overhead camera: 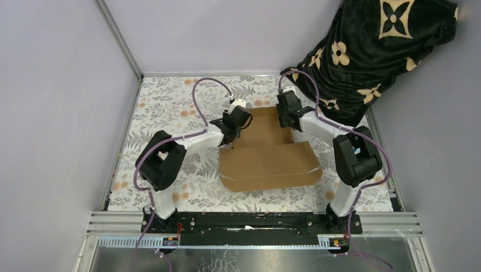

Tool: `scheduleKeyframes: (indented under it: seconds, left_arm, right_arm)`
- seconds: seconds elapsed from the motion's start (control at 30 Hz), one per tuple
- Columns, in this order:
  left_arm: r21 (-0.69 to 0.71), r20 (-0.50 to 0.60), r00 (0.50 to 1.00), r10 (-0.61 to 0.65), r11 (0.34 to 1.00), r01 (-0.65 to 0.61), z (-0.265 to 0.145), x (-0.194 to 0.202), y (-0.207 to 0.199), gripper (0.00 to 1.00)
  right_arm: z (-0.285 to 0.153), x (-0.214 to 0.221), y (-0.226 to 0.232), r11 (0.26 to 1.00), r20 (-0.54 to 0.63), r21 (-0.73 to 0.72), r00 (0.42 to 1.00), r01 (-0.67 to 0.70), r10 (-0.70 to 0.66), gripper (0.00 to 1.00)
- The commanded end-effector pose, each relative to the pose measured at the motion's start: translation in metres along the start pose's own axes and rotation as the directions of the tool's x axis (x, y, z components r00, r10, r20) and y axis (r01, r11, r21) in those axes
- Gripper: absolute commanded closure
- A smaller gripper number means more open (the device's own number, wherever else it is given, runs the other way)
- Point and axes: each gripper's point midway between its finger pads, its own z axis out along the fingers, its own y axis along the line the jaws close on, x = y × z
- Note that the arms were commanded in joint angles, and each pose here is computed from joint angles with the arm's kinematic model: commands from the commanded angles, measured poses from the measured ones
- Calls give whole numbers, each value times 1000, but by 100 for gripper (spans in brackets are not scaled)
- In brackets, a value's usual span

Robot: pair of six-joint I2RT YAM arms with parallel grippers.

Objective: Fold the paper box

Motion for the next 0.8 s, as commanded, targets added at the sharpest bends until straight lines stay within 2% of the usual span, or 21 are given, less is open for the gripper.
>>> scheduleKeyframes:
  seconds: [0.0,0.17,0.33,0.47,0.5,0.53,0.6,0.63,0.77]
  left_arm:
    - [-67,-4,1000,17,998,-17,18,-4,11,58]
    - [-82,-42,998,41,996,-45,30,8,10,65]
    - [-117,-85,994,63,991,-73,37,18,13,82]
    - [-147,-93,993,69,986,-82,36,18,18,86]
    - [-148,-90,994,68,986,-81,34,16,19,85]
    - [-146,-89,994,69,986,-81,33,15,19,79]
    - [-142,-79,995,62,987,-73,29,11,20,57]
    - [-135,-71,996,57,989,-66,27,8,19,53]
    - [-95,-28,999,33,995,-35,16,-12,14,47]
  right_arm:
    - [-29,-19,-4,999,64,-28,997,-33,35,41]
    - [-43,-26,-8,998,93,-46,995,-41,45,40]
    - [-48,-27,-6,996,98,-71,994,-49,55,39]
    - [-48,-26,-2,994,95,-93,994,-50,59,39]
    - [-49,-26,-1,994,95,-99,994,-51,60,39]
    - [-49,-26,0,993,94,-104,994,-51,61,39]
    - [-49,-26,2,992,90,-118,994,-54,65,38]
    - [-50,-26,3,990,88,-127,994,-56,68,37]
    - [-53,-23,11,983,59,-176,996,-55,66,38]
